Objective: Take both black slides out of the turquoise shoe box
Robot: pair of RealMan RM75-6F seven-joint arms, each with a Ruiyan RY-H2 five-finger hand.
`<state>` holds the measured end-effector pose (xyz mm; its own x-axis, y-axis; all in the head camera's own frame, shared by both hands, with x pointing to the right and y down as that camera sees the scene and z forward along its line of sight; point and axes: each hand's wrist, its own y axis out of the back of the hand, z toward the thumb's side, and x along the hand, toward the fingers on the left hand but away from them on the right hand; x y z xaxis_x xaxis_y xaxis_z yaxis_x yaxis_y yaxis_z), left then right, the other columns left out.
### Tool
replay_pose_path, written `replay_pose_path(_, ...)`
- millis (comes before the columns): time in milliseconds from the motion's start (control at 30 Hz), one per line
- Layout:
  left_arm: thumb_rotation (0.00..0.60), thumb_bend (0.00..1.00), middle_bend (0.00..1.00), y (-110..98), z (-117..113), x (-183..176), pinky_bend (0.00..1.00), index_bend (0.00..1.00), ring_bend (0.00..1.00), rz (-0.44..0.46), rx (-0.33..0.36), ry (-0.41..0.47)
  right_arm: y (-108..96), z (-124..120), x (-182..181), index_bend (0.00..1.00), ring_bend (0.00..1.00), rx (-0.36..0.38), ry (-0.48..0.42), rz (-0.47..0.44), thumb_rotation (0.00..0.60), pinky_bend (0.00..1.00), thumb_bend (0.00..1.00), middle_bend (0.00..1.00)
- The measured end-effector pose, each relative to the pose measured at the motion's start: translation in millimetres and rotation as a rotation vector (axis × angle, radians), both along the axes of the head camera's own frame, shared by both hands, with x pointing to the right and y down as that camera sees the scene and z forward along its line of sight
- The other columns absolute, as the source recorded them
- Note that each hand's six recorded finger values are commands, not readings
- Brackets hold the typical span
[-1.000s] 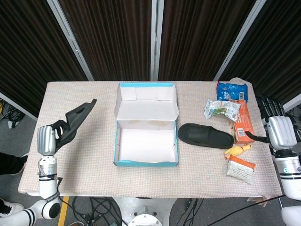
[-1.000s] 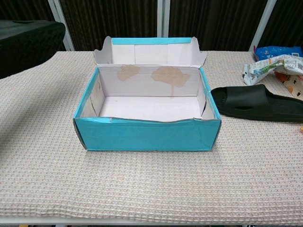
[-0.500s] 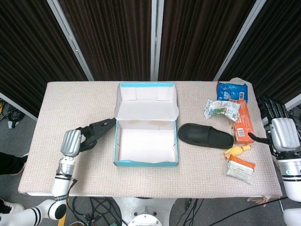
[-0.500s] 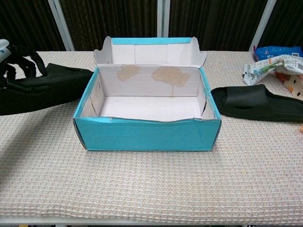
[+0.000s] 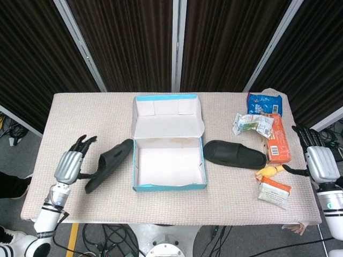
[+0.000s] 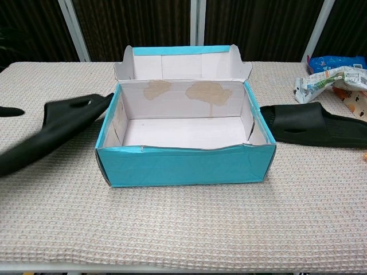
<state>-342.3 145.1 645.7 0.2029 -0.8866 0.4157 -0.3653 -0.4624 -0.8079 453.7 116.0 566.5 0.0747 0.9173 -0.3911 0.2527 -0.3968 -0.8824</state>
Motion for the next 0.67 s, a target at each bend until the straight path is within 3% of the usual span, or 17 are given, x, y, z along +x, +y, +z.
replay_pose_path(100,0.6,0.0,0.07,2,-7,-24,0.18,0.07,0.01,-0.047,-0.012,-0.013,13,5,3,0.0,0.0,-0.044,-0.007,0.008,0.6,0.0,0.0,0.0)
replay_pose_path(233,0.6,0.0,0.08,8,-14,-63,0.18,0.08,0.01,-0.139,-0.013,-0.056,21,6,3,0.0,0.0,-0.04,-0.027,0.015,0.6,0.0,0.01,0.0)
replay_pose_path(400,0.6,0.0,0.12,14,-24,-103,0.17,0.12,0.04,-0.19,0.049,-0.214,34,2,1,0.0,0.0,-0.026,-0.047,0.008,0.6,0.0,0.09,0.0)
replay_pose_path(500,0.6,0.0,0.12,28,-33,-128,0.17,0.13,0.04,-0.226,0.078,-0.322,44,-3,0,0.0,0.0,-0.014,-0.066,0.009,0.6,0.0,0.09,0.0)
replay_pose_path(667,0.6,0.0,0.12,60,-48,-152,0.17,0.13,0.04,-0.278,0.057,-0.373,63,-8,-1,0.0,0.0,-0.005,-0.095,0.024,0.6,0.0,0.09,0.0)
